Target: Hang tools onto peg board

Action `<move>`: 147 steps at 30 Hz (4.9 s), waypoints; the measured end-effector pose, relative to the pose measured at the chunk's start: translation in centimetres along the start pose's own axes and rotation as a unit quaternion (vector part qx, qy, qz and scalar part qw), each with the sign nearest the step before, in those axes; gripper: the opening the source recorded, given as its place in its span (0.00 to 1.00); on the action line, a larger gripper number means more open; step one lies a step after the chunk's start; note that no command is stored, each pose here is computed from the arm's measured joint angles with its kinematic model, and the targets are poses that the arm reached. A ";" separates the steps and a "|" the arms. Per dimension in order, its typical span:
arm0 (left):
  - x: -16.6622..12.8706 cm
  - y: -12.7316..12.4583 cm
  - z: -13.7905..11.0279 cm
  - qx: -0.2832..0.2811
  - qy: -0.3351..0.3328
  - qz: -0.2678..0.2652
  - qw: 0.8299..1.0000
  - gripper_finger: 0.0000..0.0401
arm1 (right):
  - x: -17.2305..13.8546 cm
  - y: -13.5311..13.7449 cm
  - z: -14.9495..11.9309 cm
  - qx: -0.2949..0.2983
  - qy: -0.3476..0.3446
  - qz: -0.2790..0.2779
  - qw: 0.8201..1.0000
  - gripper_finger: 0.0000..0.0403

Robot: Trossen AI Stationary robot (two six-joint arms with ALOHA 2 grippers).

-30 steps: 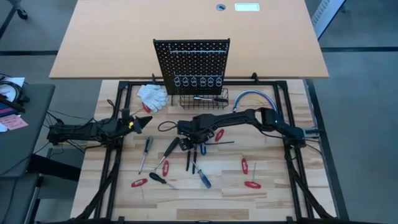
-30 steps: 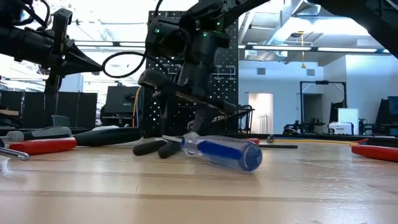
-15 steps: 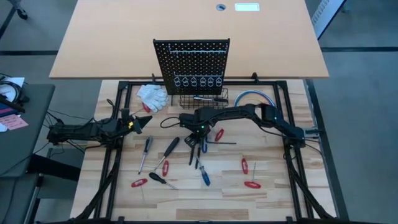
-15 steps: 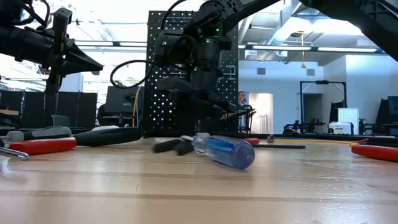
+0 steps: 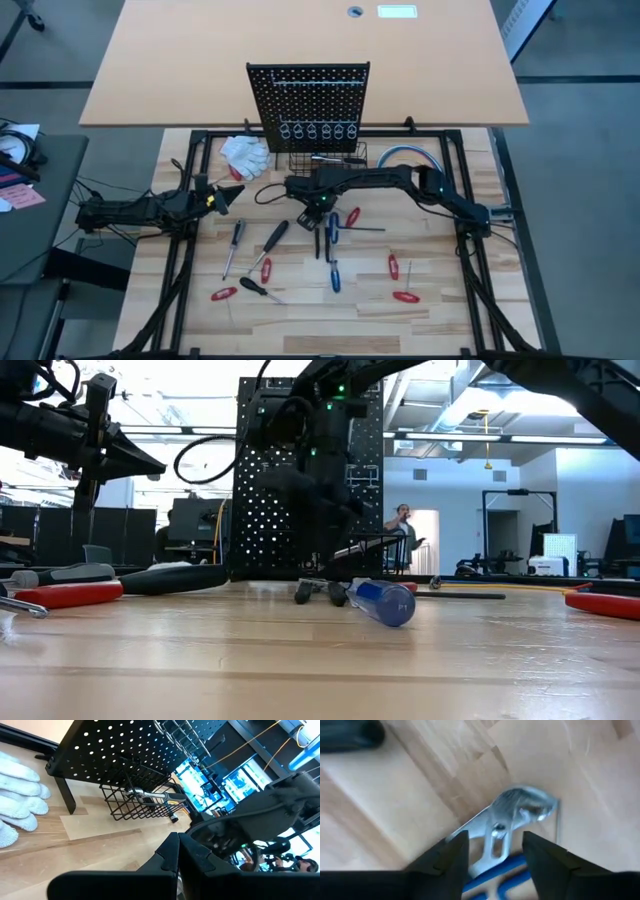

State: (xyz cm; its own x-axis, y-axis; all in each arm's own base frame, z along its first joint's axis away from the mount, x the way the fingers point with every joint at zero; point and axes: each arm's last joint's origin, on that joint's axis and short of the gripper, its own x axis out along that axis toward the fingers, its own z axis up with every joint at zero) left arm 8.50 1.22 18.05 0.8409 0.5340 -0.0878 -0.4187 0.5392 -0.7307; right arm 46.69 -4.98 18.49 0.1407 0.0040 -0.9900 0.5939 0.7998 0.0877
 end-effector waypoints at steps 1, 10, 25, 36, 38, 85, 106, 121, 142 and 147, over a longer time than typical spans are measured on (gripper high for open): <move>0.0 0.0 0.0 0.002 0.000 0.000 1.000 0.00 | -0.2 0.1 0.0 0.020 0.008 0.012 1.000 0.53; 0.0 0.0 0.0 0.011 0.001 0.001 1.000 0.00 | 0.0 2.4 -1.9 0.157 0.047 0.026 0.986 0.76; 0.0 0.0 0.0 0.030 0.001 0.002 1.000 0.00 | 2.5 3.0 -2.7 0.213 0.018 0.008 0.977 0.75; 0.0 0.0 0.0 0.029 0.001 0.002 1.000 0.00 | 2.5 2.1 -1.9 0.160 -0.017 -0.011 0.987 0.75; 0.0 0.0 0.0 0.029 0.001 0.002 1.000 0.00 | 2.5 1.7 -1.6 0.150 -0.020 -0.010 0.988 0.75; 0.0 0.0 0.0 0.029 0.001 0.001 1.000 0.00 | 5.1 1.0 -1.2 -0.011 0.016 -0.018 1.000 0.28; 0.0 0.0 0.0 0.029 0.001 0.001 1.000 0.00 | 3.9 1.2 0.4 -0.139 -0.021 0.004 0.990 0.28; 0.0 0.0 0.0 0.029 0.001 0.001 1.000 0.00 | 3.7 4.3 -1.8 -0.087 -0.020 0.000 0.996 0.77; 0.0 0.0 0.0 0.030 0.002 0.002 1.000 0.00 | 1.3 5.3 -0.6 -0.156 -0.023 0.112 0.981 0.81; 0.0 0.0 0.0 0.029 0.002 0.002 1.000 0.00 | 1.3 5.9 -1.2 -0.184 -0.029 0.090 0.978 0.81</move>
State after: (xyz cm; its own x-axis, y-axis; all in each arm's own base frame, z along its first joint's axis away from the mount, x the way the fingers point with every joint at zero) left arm 8.49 1.22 18.01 0.8405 0.5337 -0.0931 -0.4412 0.5745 -0.6894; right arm 49.45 0.46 17.55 0.2684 0.1392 -0.9532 0.2316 0.9511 0.2042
